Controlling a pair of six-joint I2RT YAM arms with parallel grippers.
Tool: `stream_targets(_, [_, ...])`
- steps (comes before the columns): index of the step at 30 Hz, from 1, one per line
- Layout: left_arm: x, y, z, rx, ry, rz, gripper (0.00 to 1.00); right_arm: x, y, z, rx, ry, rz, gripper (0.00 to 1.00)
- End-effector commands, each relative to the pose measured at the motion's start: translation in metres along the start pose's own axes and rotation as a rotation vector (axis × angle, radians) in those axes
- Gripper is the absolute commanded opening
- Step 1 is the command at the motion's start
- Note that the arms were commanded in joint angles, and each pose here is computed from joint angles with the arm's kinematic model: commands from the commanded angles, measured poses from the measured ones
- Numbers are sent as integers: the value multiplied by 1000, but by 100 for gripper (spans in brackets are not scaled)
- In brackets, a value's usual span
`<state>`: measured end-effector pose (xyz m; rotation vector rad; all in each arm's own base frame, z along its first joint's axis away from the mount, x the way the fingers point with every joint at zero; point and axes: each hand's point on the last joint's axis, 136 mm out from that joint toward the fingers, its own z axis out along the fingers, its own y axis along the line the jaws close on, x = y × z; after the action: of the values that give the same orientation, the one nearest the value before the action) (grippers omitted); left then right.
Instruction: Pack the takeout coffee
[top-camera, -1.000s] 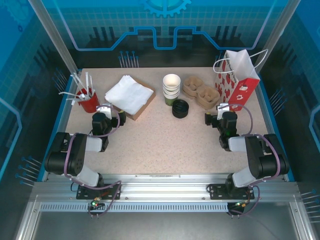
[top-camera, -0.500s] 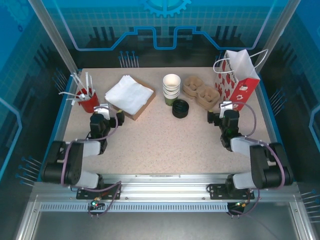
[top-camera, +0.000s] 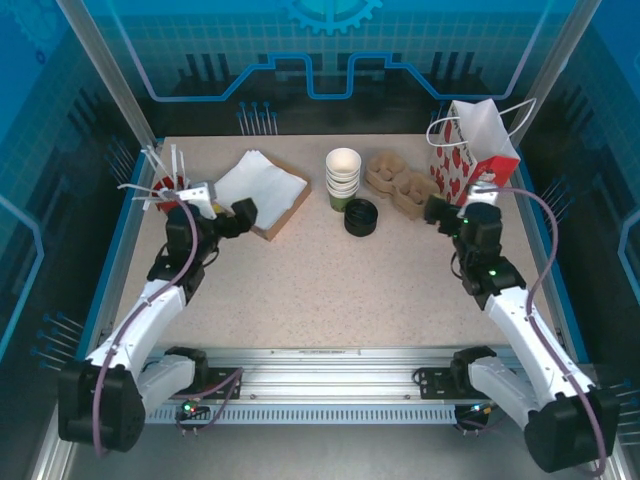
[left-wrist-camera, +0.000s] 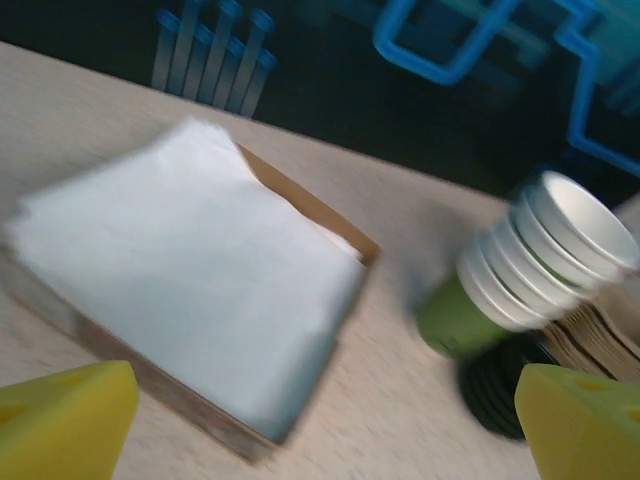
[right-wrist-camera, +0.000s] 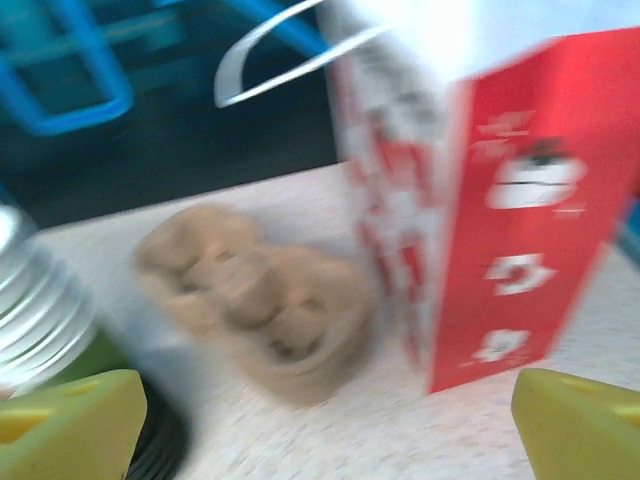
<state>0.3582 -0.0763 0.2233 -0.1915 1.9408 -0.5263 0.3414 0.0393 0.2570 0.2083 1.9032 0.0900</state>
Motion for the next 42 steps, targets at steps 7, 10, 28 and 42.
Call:
stream_targets(7, [36,-76,16,148,337,100,95,-2,136,26,-240,298,-297,85])
stream_targets(10, [34,-93,23,183,354,130,94,-9,159,48,-239,356,-308,79])
stream_targets(28, [32,-126,37,204,353,214,94,14,175,156,-90,516,-276,37])
stream_targets(42, [33,-129,34,204,351,233,94,21,176,175,-84,540,-266,17])
